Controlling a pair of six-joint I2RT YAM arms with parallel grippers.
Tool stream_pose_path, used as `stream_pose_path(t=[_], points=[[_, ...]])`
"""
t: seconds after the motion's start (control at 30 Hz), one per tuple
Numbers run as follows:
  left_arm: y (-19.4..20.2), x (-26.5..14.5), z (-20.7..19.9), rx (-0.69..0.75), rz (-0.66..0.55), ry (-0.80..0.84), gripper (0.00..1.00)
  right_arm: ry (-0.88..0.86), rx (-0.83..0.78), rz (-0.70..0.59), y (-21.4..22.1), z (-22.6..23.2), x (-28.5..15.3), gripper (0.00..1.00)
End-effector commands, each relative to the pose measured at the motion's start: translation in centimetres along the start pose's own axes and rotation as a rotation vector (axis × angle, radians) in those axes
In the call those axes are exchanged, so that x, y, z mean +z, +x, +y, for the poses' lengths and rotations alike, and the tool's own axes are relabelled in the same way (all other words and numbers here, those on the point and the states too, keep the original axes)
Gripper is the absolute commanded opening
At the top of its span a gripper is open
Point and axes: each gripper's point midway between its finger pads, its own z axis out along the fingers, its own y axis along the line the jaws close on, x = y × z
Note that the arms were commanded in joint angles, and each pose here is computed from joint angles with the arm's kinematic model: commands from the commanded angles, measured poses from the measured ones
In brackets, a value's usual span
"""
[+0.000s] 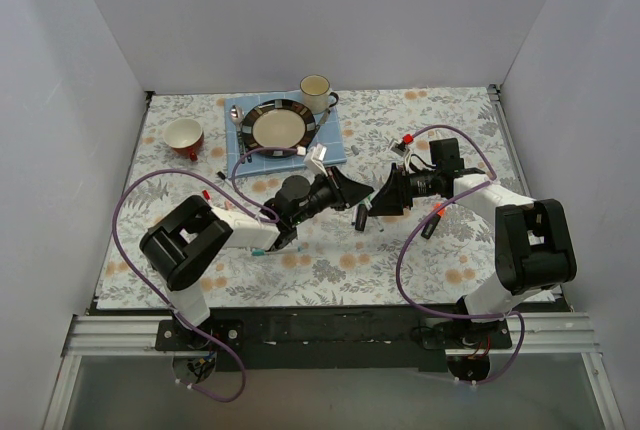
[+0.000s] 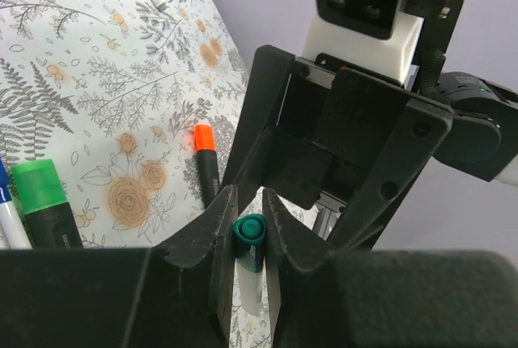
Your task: Open the pen caps
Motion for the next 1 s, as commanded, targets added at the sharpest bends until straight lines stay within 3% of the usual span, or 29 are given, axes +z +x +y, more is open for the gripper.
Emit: stream_pose_path(t=[0.0, 0.13, 0.17, 0.2, 0.27, 0.33, 0.57, 0.67, 0.97], points=[[-0.3, 0.7, -2.0, -0.002, -0.034, 0.057, 0.0, -0.025, -0.005, -0.009, -0.2, 0.2, 0.1, 0.68], [0.6, 1.5, -2.1, -0.011, -0.018, 0.074, 0.0, -0.02, 0.005, -0.009, -0.3, 0.1, 0.3, 0.67], [0.8, 1.6, -2.1, -0.009, -0.016, 0.075, 0.0, -0.018, 0.009, -0.007, -0.2, 0.0, 0.4, 0.6], [0.8, 1.7, -2.2, -0.008, -0.019, 0.077, 0.0, -0.02, 0.017, -0.006, -0.3, 0.0, 0.5, 0.31], [0.0, 1.8, -2.1, 0.018, -0.056, 0.072, 0.0, -0.037, 0.032, -0.001, -0.3, 0.1, 0.6, 0.02], [-2.1, 2.1, -2.1, 0.057, -0.121, 0.061, 0.0, -0.038, 0.041, 0.01, 0.1, 0.1, 0.7, 0.01], [-19.0, 0.7, -0.8, 0.16, -0.406, -0.028, 0.0, -0.064, 0.038, 0.016, 0.4, 0.7, 0.8, 0.01], [-23.7, -0.3, -1.5, 0.203, -0.489, -0.055, 0.0, -0.07, 0.026, 0.014, 0.2, 1.0, 0.8, 0.01], [-30.6, -3.7, -1.8, 0.188, -0.63, -0.06, 0.0, -0.102, 0.018, 0.014, 0.4, 1.6, 0.8, 0.01]])
